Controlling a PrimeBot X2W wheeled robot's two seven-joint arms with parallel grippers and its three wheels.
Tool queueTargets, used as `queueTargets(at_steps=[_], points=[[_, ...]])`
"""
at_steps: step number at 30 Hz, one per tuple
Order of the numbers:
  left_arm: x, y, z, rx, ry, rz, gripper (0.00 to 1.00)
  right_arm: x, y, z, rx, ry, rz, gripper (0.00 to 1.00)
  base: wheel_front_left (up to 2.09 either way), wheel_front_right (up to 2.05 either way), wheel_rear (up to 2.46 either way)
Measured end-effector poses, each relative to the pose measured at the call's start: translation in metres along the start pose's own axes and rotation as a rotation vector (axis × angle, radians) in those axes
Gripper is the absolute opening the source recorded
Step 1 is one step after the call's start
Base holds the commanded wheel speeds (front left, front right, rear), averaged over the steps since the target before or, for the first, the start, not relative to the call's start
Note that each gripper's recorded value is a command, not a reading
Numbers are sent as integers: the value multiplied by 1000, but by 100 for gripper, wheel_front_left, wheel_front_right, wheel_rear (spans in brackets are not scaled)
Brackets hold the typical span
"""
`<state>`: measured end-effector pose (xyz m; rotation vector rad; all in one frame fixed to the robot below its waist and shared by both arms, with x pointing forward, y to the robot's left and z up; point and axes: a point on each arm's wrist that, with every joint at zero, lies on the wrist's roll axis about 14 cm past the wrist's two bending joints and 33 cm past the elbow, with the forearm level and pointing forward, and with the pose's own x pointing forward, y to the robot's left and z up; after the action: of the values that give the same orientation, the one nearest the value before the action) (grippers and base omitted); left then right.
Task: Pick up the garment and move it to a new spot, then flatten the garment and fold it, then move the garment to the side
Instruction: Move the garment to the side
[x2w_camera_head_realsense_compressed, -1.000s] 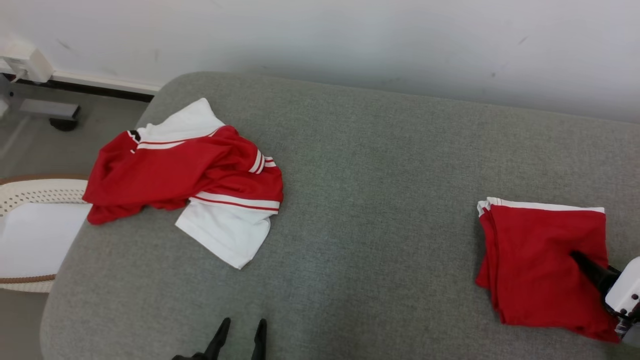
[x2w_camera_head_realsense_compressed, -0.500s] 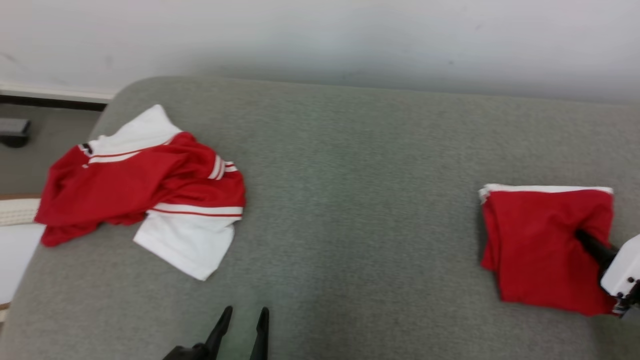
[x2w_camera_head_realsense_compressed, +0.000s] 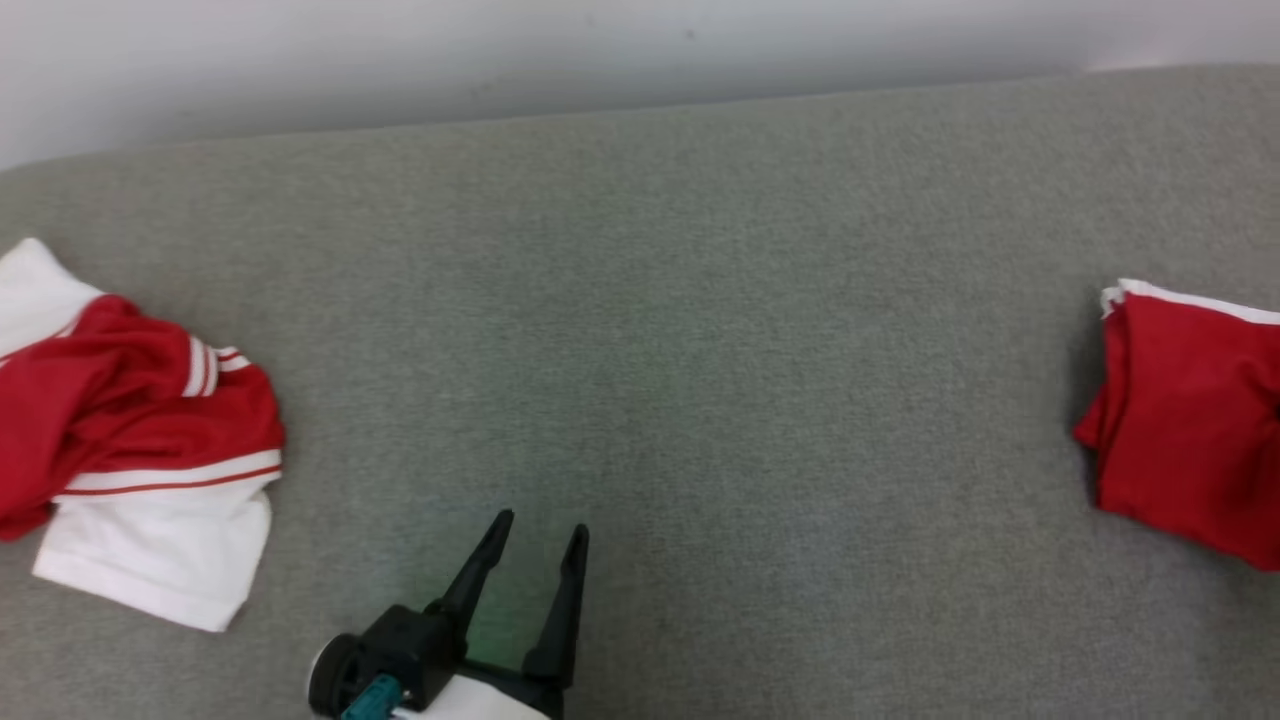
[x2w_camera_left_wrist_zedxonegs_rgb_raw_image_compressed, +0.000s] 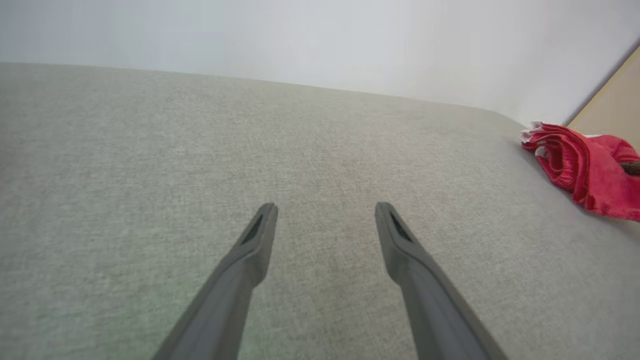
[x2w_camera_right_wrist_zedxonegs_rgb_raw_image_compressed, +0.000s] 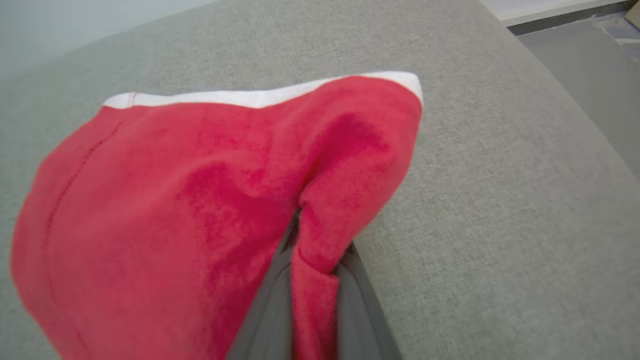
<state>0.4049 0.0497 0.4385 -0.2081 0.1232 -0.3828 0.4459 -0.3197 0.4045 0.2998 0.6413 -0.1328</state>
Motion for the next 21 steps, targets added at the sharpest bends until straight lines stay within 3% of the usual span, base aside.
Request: queueTargets(at_steps=[4, 10, 14, 21], points=[[14, -16, -6, -14, 9, -65, 100, 6, -19, 2, -38, -9, -64, 0, 0, 0, 0], [31, -25, -10, -12, 6, -125, 100, 30, -31, 47, -145, -90, -126, 0, 0, 0, 0], [37, -19, -22, 5, 35, -128, 100, 48, -46, 72, -244, -103, -193, 0, 0, 0, 0], [40, 2, -34, 3, 57, -78, 100, 81, -60, 83, -304, -69, -271, 0, 0, 0, 0]])
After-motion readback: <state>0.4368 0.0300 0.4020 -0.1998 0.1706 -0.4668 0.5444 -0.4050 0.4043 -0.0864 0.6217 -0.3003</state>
